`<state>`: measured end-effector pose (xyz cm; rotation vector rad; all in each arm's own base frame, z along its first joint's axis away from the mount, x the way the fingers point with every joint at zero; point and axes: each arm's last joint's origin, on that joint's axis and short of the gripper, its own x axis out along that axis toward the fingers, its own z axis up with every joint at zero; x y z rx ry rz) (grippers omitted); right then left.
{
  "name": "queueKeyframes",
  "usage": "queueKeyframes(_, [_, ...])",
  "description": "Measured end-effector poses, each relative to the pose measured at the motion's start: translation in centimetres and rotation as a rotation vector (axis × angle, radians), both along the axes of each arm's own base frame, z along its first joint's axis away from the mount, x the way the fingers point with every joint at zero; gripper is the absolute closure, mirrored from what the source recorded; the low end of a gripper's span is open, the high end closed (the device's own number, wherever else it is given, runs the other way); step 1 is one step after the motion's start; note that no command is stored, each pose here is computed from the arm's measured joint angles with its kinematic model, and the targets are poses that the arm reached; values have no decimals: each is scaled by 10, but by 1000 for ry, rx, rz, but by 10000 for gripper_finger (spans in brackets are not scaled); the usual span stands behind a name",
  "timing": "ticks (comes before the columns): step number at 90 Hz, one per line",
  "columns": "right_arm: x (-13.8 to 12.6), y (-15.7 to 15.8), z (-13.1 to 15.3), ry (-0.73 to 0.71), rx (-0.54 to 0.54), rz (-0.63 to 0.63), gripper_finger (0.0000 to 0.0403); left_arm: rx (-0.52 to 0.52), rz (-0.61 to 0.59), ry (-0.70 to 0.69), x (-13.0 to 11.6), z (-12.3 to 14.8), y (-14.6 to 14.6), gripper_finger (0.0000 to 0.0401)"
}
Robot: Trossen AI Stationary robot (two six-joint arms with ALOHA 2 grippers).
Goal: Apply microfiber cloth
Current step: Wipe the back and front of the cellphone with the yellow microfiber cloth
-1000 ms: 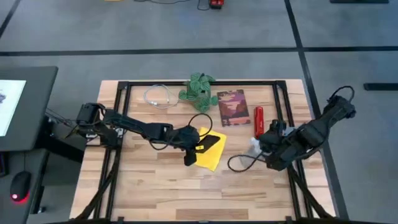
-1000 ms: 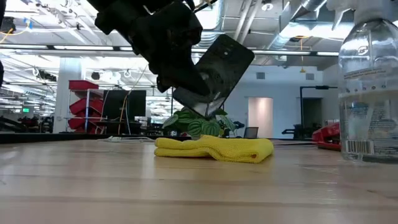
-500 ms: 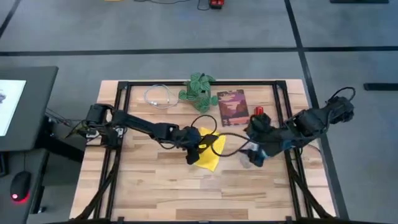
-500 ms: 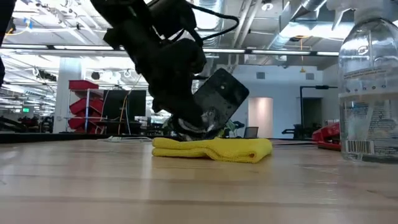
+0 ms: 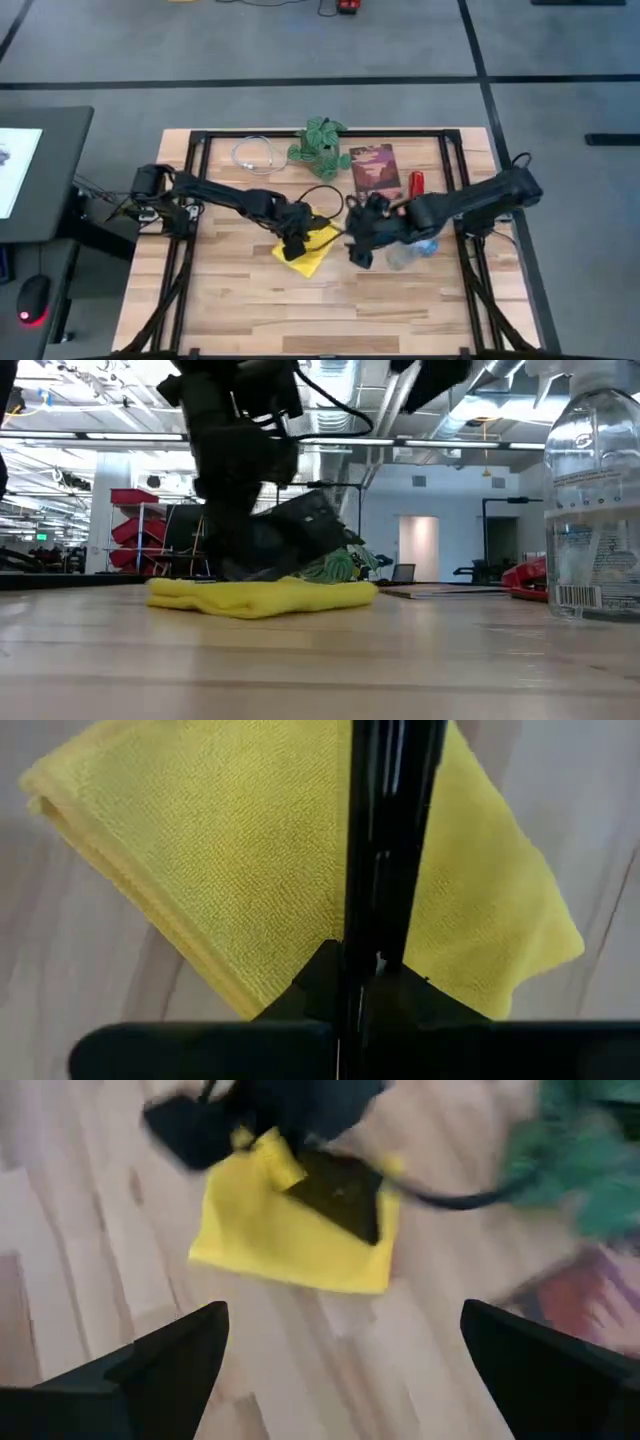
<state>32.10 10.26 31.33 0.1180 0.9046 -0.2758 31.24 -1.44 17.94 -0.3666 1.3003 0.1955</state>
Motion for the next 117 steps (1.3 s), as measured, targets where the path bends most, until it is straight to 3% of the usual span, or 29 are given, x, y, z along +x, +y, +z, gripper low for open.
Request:
queueKeyframes(16, [5, 8, -29, -77, 53, -20, 42, -75, 53, 13, -15, 19, 4, 397])
queueKeyframes(27, [8, 3, -44, -129, 94, -154, 56, -115, 81, 0, -24, 33, 4, 397])
queueKeyframes(41, [19, -13, -65, -156, 276, -346, 71, -196, 116, 27, -31, 40, 2, 397])
queueKeyframes(55, [43, -33, -90, -156, 496, -483, 84, -336, 155, 22, -33, 13, 9, 397])
queueKeyframes(66, [59, -47, -121, -65, 646, -555, 94, -355, 220, 62, -42, -1, 16, 397])
queueKeyframes(85, [76, -72, -165, 20, 733, -614, 113, -369, 211, 95, -51, -14, 16, 397])
queueKeyframes(117, [87, -101, -184, -144, 829, -668, 156, -382, 213, 90, -61, -32, 16, 397])
